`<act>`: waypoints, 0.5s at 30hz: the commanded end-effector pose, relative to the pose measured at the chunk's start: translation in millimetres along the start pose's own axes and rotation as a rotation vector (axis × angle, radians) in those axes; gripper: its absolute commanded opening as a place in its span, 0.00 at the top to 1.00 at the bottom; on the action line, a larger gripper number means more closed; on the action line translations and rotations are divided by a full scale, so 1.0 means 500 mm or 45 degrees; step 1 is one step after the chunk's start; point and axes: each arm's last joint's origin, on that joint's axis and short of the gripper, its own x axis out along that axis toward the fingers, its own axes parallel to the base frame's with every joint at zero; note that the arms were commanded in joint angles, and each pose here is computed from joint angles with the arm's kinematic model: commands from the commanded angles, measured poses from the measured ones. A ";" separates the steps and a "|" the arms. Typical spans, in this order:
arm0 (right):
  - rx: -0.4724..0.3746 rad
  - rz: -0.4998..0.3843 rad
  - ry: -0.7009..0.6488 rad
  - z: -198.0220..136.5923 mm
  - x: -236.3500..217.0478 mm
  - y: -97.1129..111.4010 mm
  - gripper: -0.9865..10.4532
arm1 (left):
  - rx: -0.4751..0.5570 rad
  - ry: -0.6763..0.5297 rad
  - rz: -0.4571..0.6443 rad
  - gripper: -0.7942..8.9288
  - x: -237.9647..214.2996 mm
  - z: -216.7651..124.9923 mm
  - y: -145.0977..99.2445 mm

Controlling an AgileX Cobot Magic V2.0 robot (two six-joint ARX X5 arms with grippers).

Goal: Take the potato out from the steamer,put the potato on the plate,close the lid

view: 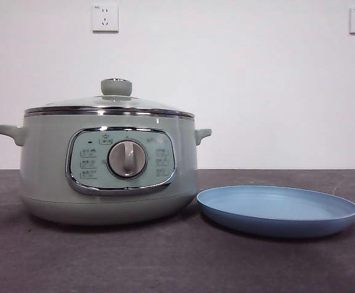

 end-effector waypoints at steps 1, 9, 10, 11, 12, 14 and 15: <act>-0.155 0.068 -0.027 0.060 0.012 0.033 0.92 | 0.177 -0.053 0.021 0.92 -0.008 0.055 -0.020; -0.366 0.208 0.001 0.205 0.066 0.112 0.92 | 0.279 -0.064 0.049 0.92 0.015 0.204 -0.062; -0.387 0.241 0.033 0.219 0.076 0.120 0.92 | 0.285 -0.062 0.042 0.92 0.022 0.222 -0.067; -0.399 0.273 0.064 0.230 0.085 0.127 0.92 | 0.291 -0.056 0.037 0.92 0.028 0.236 -0.070; -0.416 0.311 0.103 0.242 0.096 0.134 0.92 | 0.303 -0.048 0.033 0.92 0.036 0.252 -0.074; -0.438 0.380 0.182 0.261 0.118 0.147 0.92 | 0.301 -0.023 0.029 0.92 0.053 0.280 -0.079; -0.448 0.418 0.230 0.269 0.130 0.154 0.92 | 0.296 0.001 0.027 0.92 0.064 0.293 -0.080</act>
